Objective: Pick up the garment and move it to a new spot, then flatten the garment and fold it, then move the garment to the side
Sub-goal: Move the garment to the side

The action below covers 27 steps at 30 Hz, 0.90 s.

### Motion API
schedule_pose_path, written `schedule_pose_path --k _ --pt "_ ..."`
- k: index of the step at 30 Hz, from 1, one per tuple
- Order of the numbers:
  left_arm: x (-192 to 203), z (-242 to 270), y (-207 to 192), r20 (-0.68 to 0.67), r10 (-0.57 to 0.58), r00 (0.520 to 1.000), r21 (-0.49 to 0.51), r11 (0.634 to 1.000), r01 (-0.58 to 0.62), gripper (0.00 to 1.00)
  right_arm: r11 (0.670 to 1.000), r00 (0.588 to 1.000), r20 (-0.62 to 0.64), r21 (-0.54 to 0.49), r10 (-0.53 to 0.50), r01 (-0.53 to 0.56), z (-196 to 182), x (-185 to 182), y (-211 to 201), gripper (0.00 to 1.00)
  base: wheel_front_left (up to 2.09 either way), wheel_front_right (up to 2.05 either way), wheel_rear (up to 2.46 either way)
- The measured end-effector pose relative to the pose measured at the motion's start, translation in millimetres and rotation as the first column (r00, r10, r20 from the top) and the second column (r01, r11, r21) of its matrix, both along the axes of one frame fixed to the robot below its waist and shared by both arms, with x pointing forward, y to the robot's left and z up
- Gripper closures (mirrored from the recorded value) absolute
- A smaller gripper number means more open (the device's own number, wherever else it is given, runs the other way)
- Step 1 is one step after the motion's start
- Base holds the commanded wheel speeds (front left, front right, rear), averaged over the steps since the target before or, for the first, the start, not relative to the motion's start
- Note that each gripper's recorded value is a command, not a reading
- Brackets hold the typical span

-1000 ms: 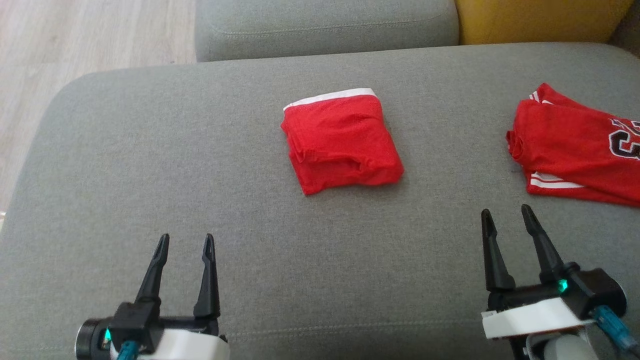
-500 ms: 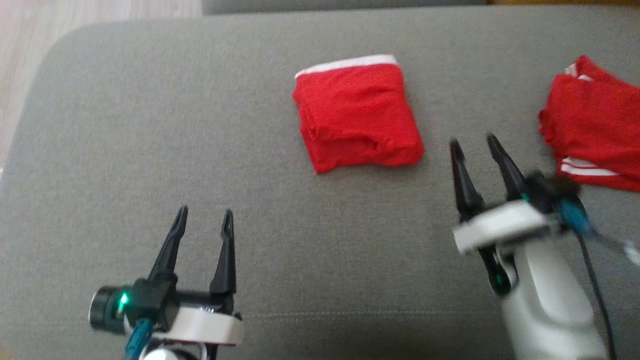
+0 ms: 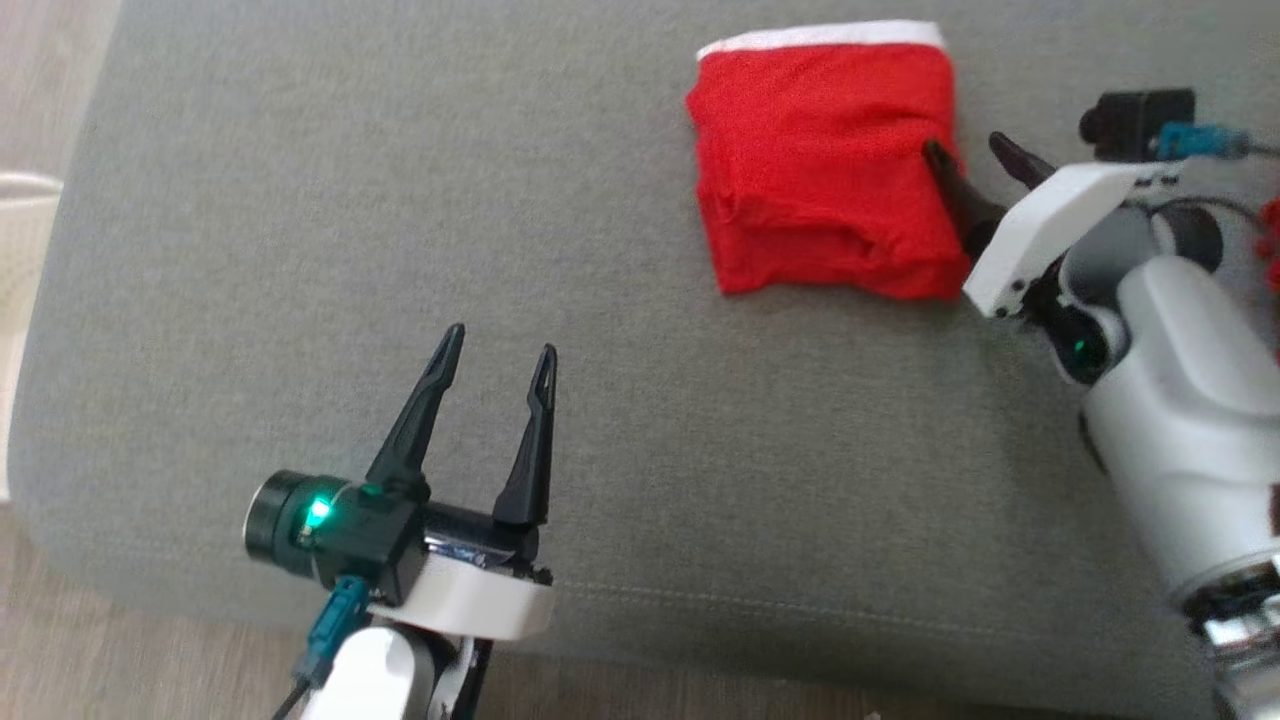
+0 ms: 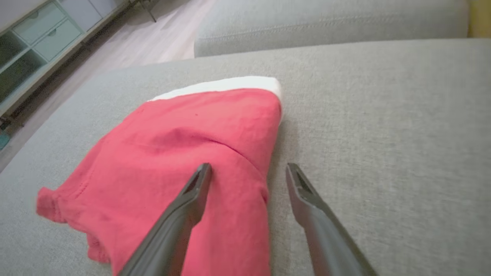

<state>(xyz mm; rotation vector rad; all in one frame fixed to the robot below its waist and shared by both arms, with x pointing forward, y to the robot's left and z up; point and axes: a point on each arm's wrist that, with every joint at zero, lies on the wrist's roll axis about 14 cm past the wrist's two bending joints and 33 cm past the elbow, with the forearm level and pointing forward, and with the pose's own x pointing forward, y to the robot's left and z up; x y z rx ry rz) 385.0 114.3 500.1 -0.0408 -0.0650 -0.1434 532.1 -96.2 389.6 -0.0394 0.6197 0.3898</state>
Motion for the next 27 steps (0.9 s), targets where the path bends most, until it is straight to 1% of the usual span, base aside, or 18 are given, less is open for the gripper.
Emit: schedule_pose_path --k 4,5,6,7,8,9,12,14,16,22,27 --pt "6 -8 1 -0.023 0.005 1.000 -0.004 1.000 -0.005 0.00 1.000 0.995 -0.095 -0.026 0.009 -0.011 -19 7 -6 0.00 0.00 0.00 0.00" --pt "7 -10 1 -0.028 0.004 1.000 -0.004 1.000 -0.004 0.00 1.000 0.994 -0.106 -0.030 0.006 -0.009 -22 9 -8 0.14 0.00 0.00 0.00" --pt "8 -12 1 -0.032 0.003 0.999 -0.003 1.000 -0.003 0.00 0.999 0.993 -0.119 -0.036 0.003 -0.008 -26 12 -11 0.33 0.00 0.00 0.00" --pt "10 -13 1 -0.035 0.002 0.999 -0.004 1.000 -0.003 0.00 0.999 0.991 -0.135 -0.037 0.001 -0.006 -29 13 -12 0.58 0.00 0.00 0.00" --pt "12 -14 1 -0.037 0.002 0.999 -0.006 1.000 -0.002 0.00 1.000 0.988 -0.151 -0.027 -0.003 -0.001 -31 14 -12 0.80 0.00 0.00 0.00" --pt "14 -15 1 -0.037 0.001 0.999 -0.005 1.000 -0.001 0.00 1.000 0.985 -0.170 -0.014 -0.005 0.003 -34 14 -10 1.00 0.00 0.00 0.00" --pt "20 -16 0 -0.035 -0.004 0.999 -0.004 1.000 0.004 0.00 1.000 0.975 -0.222 0.018 0.014 -0.010 -43 8 -1 1.00 0.00 0.00 0.00" --pt "23 -17 -1 -0.035 -0.007 0.999 -0.003 1.000 0.007 0.00 0.999 0.975 -0.219 0.046 0.026 -0.016 -40 9 3 1.00 0.00 0.00 0.00" --pt "26 -17 -3 -0.030 -0.015 0.999 0.002 1.000 0.015 0.00 0.998 0.982 -0.189 0.064 0.024 -0.012 -35 12 1 1.00 0.00 0.00 0.00" --pt "33 -18 -13 -0.023 -0.048 0.999 -0.002 0.999 0.048 0.00 0.998 0.993 -0.117 0.060 -0.022 0.029 -19 17 -31 1.00 0.00 0.00 0.00" --pt "40 -19 -29 -0.013 -0.105 0.994 -0.005 0.994 0.105 0.00 0.995 0.993 -0.083 0.026 -0.090 0.092 -10 14 -74 1.00 0.00 0.00 0.00"
